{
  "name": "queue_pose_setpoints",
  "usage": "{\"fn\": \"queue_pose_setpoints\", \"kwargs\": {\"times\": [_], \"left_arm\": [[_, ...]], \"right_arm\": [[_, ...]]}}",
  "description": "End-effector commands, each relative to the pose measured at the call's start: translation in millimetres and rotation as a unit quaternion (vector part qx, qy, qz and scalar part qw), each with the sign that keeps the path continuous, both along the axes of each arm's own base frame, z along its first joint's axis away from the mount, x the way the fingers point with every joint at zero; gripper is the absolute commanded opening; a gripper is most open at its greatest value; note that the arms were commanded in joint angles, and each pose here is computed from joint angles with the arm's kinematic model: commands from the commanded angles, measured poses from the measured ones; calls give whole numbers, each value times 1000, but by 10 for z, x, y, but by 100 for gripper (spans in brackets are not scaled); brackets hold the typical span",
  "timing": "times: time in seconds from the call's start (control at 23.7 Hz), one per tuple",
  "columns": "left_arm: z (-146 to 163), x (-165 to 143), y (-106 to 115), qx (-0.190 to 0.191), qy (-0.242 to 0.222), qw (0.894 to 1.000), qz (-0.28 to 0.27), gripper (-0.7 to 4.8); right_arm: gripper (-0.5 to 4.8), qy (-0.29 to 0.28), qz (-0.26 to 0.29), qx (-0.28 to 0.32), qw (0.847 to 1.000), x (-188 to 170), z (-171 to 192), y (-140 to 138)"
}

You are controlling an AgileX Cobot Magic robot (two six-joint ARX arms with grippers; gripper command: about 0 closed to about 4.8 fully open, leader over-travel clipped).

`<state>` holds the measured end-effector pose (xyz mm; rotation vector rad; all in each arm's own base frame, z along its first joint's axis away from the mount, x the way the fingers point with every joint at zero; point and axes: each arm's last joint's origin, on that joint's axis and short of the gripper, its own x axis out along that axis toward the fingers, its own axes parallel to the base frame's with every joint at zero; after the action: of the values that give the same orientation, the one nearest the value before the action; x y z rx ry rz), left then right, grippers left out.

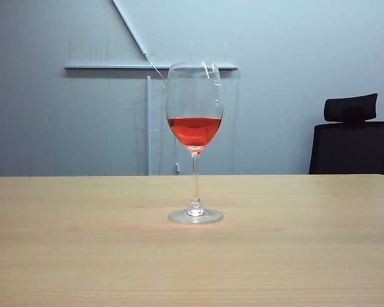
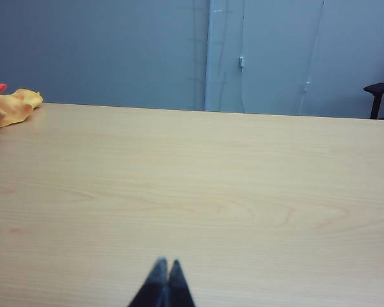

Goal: Gently pick up the goblet, rotate it counterclockwise for two full turns (viewing from above), and then place it back on the table.

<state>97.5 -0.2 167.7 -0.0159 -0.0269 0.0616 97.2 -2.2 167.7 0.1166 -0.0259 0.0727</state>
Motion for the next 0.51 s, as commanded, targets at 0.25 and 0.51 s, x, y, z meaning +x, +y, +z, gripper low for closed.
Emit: {"fn": "queue_pose_setpoints", "kwargs": {"times": [0.25,0.51], "left_arm": [[21,-2,-2,3,-7,1000,-1,-5],[21,-2,-2,3,-7,1000,-1,-5]], "right_arm": [[-9,5,-36,-11,999,3,-22,-20],[-9,11,-38,-35,999,4,-34,6]]}}
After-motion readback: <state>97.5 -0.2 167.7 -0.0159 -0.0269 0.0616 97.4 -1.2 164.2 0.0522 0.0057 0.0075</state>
